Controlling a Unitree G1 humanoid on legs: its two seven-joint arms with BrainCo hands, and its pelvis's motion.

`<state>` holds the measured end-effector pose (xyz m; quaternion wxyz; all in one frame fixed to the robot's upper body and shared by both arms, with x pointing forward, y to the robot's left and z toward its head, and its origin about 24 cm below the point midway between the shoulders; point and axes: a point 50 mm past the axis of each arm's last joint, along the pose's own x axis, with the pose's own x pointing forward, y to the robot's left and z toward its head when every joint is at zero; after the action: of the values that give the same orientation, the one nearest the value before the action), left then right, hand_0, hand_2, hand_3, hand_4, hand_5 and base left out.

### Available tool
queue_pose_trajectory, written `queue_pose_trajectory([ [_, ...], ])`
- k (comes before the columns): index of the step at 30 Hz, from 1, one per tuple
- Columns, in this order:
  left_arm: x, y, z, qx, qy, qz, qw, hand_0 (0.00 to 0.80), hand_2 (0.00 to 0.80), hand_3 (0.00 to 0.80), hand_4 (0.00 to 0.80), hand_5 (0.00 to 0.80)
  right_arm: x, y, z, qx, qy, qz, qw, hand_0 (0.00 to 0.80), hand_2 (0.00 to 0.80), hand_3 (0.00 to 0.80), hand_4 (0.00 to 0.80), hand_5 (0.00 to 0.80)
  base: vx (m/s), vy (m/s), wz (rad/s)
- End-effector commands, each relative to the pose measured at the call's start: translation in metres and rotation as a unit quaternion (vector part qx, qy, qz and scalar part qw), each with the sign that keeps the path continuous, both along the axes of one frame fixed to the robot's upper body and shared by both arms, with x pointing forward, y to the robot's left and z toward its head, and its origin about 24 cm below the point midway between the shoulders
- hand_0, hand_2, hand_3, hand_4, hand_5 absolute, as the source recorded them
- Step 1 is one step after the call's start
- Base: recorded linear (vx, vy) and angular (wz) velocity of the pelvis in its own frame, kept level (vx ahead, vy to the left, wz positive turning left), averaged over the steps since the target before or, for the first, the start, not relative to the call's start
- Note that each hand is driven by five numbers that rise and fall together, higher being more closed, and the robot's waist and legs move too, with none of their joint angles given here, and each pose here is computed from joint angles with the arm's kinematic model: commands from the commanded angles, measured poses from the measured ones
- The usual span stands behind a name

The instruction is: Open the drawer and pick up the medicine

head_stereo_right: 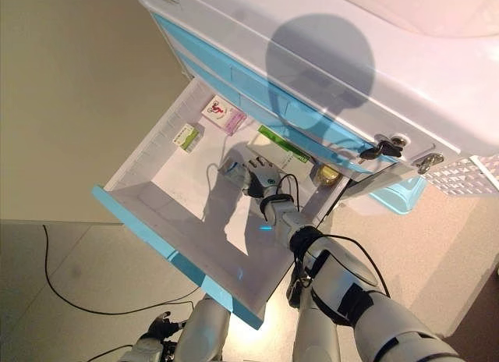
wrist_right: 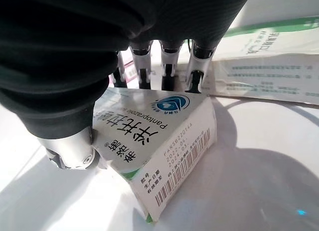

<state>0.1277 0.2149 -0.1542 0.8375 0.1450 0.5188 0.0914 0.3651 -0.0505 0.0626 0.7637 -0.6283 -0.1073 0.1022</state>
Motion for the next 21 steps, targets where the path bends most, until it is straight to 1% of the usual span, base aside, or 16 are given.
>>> queue_pose_trajectory([
  [1, 0.021, 0.019, 0.01, 0.032, -0.013, 0.017, 0.999, 0.0, 0.0, 0.0, 0.0, 0.0, -0.024, 0.053, -0.013, 0.011, 0.074, 0.098, 0.992, 0.8, 0.8, 0.8, 0.8, 0.8, 0.0, 0.0, 0.0],
  [2, 0.021, 0.019, 0.01, 0.032, -0.013, 0.017, 0.999, 0.0, 0.0, 0.0, 0.0, 0.0, -0.024, 0.053, -0.013, 0.011, 0.074, 0.098, 0.992, 0.8, 0.8, 0.8, 0.8, 0.8, 0.0, 0.0, 0.0],
  [3, 0.02, 0.023, 0.011, 0.036, -0.012, 0.024, 0.999, 0.0, 0.0, 0.0, 0.0, 0.0, -0.024, 0.062, 0.004, 0.034, 0.056, 0.125, 0.99, 0.8, 0.8, 0.8, 0.8, 0.8, 0.009, 0.016, -0.05],
  [4, 0.02, 0.023, 0.011, 0.036, -0.012, 0.024, 0.999, 0.0, 0.0, 0.0, 0.0, 0.0, -0.024, 0.062, 0.004, 0.034, 0.056, 0.125, 0.99, 0.8, 0.8, 0.8, 0.8, 0.8, 0.017, 0.028, -0.08],
  [5, 0.018, 0.027, 0.011, 0.038, -0.011, 0.029, 0.999, 0.0, 0.0, 0.0, 0.0, 0.0, -0.014, 0.038, 0.008, 0.042, 0.055, 0.108, 0.992, 0.8, 0.8, 0.8, 0.8, 0.8, 0.026, 0.032, -0.09],
  [6, 0.012, 0.034, 0.01, 0.036, -0.006, 0.041, 0.999, 0.0, 0.0, 0.0, 0.0, 0.0, -0.015, 0.04, 0.028, 0.073, 0.036, 0.134, 0.988, 0.8, 0.8, 0.8, 0.8, 0.8, 0.022, 0.035, -0.05],
  [7, 0.012, 0.034, 0.01, 0.036, -0.007, 0.041, 0.999, 0.0, 0.0, 0.0, 0.0, 0.0, -0.015, 0.04, 0.028, 0.073, 0.036, 0.134, 0.988, 0.8, 0.8, 0.8, 0.8, 0.8, 0.036, 0.033, -0.15],
  [9, 0.008, 0.036, 0.01, 0.036, 0.0, 0.045, 0.998, 0.0, 0.0, 0.0, 0.0, 0.0, -0.018, 0.033, 0.021, 0.074, 0.045, 0.138, 0.987, 0.8, 0.8, 0.8, 0.8, 0.8, 0.031, 0.012, -0.34],
  [10, 0.003, 0.038, 0.008, 0.037, 0.005, 0.043, 0.998, 0.0, 0.0, 0.0, 0.0, 0.0, -0.019, 0.027, 0.008, 0.064, 0.065, 0.126, 0.988, 0.8, 0.8, 0.8, 0.8, 0.8, 0.02, 0.0, -0.34],
  [16, -0.003, 0.042, 0.007, 0.035, 0.013, 0.045, 0.998, 0.0, 0.0, 0.0, 0.0, 0.0, -0.025, 0.026, -0.004, 0.044, 0.093, 0.138, 0.985, 0.8, 0.8, 0.8, 0.8, 0.8, 0.035, -0.001, -0.11],
  [20, -0.02, 0.046, 0.003, 0.031, 0.039, 0.053, 0.997, 0.0, 0.0, 0.0, 0.0, 0.0, -0.042, 0.027, -0.024, 0.03, 0.143, 0.171, 0.974, 0.8, 0.8, 0.8, 0.8, 0.8, 0.066, -0.017, -0.1],
  [21, -0.02, 0.046, 0.003, 0.031, 0.039, 0.053, 0.997, 0.0, 0.0, 0.0, 0.0, 0.0, -0.043, 0.027, -0.024, 0.03, 0.143, 0.171, 0.974, 0.8, 0.8, 0.8, 0.8, 0.8, 0.044, -0.029, -0.05],
])
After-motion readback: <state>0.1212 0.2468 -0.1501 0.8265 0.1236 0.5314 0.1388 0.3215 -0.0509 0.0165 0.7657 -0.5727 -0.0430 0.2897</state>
